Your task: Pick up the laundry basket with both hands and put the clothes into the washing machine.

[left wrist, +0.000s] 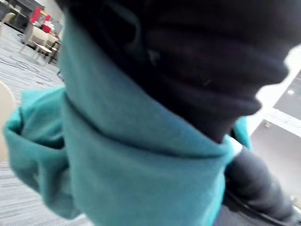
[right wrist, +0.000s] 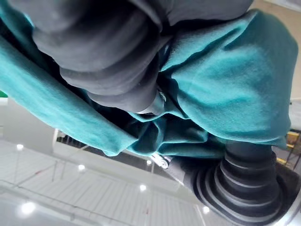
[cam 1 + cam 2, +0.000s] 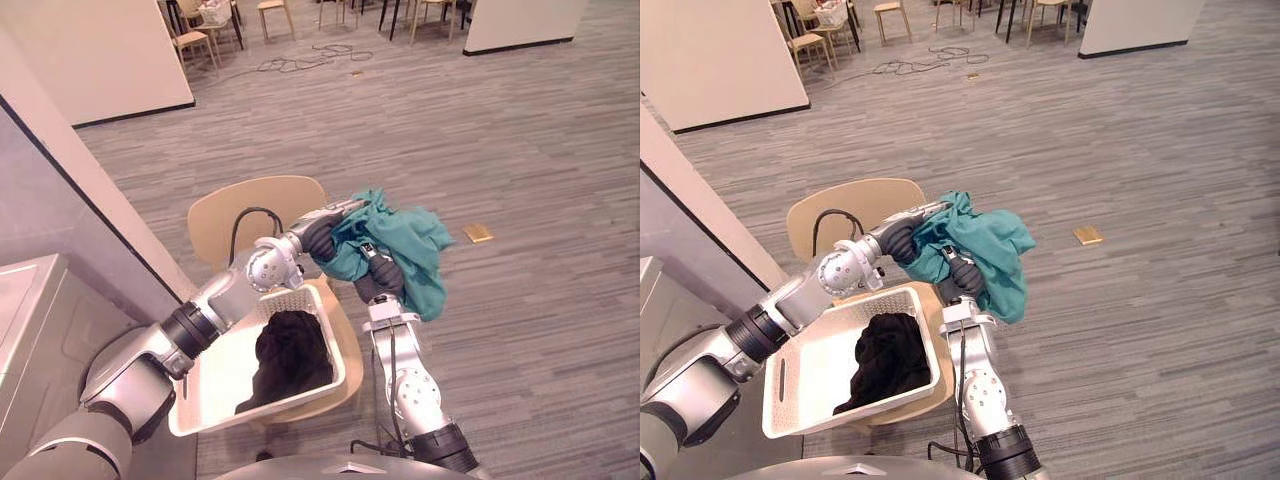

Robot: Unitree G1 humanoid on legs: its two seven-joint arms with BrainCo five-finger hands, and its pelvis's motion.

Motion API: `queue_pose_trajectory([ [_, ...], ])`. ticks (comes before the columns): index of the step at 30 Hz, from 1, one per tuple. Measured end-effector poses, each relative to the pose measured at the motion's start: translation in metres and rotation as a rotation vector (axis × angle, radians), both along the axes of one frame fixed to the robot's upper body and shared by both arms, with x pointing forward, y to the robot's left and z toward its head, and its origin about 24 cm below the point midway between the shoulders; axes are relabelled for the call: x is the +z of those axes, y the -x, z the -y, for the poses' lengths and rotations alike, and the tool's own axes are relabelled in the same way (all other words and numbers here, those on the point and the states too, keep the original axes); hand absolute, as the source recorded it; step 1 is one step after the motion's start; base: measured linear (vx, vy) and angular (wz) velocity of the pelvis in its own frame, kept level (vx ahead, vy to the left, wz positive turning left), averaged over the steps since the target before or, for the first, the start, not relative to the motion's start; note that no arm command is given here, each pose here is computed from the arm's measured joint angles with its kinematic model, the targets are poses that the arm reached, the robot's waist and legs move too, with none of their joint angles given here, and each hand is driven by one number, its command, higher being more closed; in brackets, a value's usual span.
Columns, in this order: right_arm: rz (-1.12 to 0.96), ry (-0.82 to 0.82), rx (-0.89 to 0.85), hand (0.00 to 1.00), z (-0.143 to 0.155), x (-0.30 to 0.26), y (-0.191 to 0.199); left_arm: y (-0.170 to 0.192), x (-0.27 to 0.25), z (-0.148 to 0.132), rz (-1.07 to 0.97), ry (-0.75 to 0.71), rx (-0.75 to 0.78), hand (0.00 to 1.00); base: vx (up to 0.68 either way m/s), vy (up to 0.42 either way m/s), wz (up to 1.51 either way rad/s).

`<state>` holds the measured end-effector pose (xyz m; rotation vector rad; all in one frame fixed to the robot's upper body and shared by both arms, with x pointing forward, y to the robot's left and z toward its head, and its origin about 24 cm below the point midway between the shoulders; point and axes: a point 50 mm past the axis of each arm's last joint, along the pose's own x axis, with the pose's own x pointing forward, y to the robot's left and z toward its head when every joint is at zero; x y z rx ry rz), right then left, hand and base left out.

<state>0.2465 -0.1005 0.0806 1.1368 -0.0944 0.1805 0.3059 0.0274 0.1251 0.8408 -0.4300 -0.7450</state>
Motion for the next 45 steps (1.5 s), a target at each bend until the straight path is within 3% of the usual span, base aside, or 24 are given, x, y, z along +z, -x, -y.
queue_pose_trajectory([
  [3, -0.002, 0.013, -0.009, 1.00, 0.003, -0.001, 0.000, 0.004, -0.004, 0.008, -0.028, 0.026, -0.018, 0.00, 0.00, -0.001, -0.05],
  [4, -0.005, 0.013, -0.014, 1.00, 0.004, -0.002, 0.001, 0.005, -0.005, 0.009, -0.034, 0.030, -0.019, 1.00, 0.00, 0.000, 0.00],
  [16, -0.037, 0.016, -0.053, 1.00, 0.012, -0.004, 0.009, 0.008, 0.001, 0.023, -0.031, 0.134, -0.002, 1.00, 0.00, 0.000, -0.01],
  [30, -0.048, 0.039, -0.027, 1.00, 0.011, -0.006, 0.009, 0.006, -0.008, 0.021, -0.101, 0.194, 0.040, 1.00, 0.00, 0.000, 0.00],
  [31, -0.050, 0.040, -0.024, 0.00, 0.010, -0.006, 0.010, 0.006, -0.010, 0.020, -0.118, 0.212, 0.048, 1.00, 0.00, 0.000, 0.00],
  [38, -0.114, 0.059, 0.034, 0.00, 0.004, -0.018, 0.017, 0.006, -0.044, 0.010, -0.325, 0.344, 0.148, 1.00, 0.00, 0.000, 0.00],
  [45, -0.187, 0.073, 0.066, 0.00, 0.007, -0.030, 0.035, 0.018, -0.089, -0.004, -0.652, 0.574, 0.261, 1.00, 0.00, 0.000, -0.03],
])
